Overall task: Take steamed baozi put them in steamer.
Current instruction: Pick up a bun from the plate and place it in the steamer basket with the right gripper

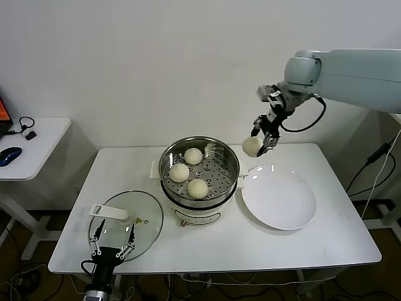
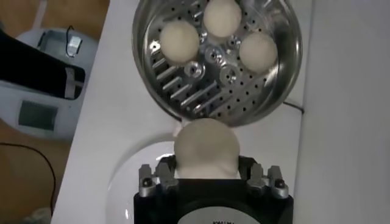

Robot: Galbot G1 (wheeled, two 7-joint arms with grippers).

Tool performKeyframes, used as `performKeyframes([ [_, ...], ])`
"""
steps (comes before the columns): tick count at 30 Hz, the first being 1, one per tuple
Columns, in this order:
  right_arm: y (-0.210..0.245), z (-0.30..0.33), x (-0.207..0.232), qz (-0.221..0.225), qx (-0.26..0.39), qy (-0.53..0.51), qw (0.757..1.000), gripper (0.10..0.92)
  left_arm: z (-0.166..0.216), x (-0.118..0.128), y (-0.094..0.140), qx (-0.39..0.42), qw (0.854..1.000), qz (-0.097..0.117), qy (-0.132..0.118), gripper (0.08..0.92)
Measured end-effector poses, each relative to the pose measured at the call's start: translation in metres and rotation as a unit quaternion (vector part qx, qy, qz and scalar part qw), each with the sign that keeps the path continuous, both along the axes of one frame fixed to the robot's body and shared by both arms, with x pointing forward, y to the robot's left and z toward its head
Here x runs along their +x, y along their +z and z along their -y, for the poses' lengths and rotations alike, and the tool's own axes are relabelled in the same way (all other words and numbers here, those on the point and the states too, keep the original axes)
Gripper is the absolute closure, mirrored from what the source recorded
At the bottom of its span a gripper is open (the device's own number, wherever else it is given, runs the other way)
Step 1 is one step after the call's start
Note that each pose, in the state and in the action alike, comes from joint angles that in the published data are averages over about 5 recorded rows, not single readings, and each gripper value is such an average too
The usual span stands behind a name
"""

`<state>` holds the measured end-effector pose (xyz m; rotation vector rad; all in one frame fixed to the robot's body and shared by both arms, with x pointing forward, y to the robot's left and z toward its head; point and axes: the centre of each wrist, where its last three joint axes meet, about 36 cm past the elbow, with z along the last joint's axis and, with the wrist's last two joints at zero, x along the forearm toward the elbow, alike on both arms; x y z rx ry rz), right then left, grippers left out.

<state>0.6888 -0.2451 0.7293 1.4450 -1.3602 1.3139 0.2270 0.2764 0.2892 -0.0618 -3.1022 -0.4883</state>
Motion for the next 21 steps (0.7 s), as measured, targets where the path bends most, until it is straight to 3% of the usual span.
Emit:
performKeyframes([
  [11,-0.038,-0.063,0.008,-0.006,0.005,0.018,1.0,0.36,-0.004,-0.002,-0.002,0.003,1.0,-0.001,0.004,0.177],
  [21,-0.079,-0.084,0.021,-0.008,-0.004,0.022,1.0,0.361,-0.006,0.0,-0.004,0.003,1.0,-0.002,0.008,0.177],
])
